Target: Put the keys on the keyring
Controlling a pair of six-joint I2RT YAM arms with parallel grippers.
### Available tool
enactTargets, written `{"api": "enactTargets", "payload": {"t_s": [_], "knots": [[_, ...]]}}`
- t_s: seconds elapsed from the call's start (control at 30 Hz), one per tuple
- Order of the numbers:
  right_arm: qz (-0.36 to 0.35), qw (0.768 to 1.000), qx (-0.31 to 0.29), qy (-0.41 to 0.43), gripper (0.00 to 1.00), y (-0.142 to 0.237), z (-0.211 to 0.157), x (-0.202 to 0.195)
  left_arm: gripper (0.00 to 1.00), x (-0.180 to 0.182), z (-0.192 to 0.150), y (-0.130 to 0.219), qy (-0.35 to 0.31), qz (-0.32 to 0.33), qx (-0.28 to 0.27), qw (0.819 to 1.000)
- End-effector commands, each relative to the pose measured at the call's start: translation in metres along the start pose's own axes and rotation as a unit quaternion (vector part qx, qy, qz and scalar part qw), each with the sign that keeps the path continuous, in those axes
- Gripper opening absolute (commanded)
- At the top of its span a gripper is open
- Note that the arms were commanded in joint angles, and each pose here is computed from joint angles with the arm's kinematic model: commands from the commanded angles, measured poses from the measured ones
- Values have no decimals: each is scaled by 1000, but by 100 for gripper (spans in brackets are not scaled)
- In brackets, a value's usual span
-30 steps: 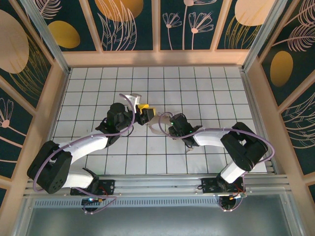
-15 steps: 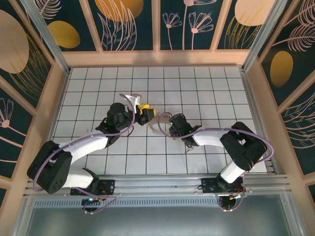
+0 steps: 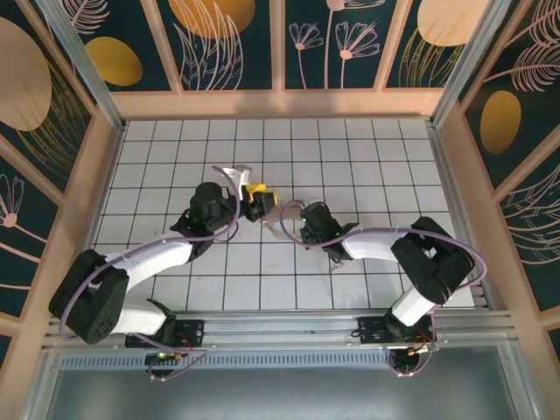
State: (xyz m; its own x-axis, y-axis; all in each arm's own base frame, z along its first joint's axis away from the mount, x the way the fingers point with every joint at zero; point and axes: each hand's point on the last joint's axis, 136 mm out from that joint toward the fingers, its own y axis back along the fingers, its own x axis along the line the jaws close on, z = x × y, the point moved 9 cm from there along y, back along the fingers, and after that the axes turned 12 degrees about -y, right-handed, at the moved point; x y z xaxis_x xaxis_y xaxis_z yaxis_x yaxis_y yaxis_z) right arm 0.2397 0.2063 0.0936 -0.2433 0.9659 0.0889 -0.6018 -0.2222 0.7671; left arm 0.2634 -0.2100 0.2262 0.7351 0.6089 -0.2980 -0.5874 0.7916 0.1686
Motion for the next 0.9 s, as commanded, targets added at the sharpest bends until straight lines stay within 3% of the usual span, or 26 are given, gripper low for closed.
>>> {"api": "enactTargets", "payload": {"t_s": [0.0,0.53,0.73,0.87], "knots": [[15,1000,-7,-1,0,8,10,6,55,-1,13,-2,-4,-12,-22,1000],[172,977,-1,-126,0,29,26,-21,55,-2,12,-1,-4,-13,-22,1000],[175,974,9,-140,0,25,19,-25,55,-2,13,-1,-3,-15,-23,1000],[169,975,6,-146,23,27,14,-27,56,-2,13,-1,-3,-15,-23,1000]]}}
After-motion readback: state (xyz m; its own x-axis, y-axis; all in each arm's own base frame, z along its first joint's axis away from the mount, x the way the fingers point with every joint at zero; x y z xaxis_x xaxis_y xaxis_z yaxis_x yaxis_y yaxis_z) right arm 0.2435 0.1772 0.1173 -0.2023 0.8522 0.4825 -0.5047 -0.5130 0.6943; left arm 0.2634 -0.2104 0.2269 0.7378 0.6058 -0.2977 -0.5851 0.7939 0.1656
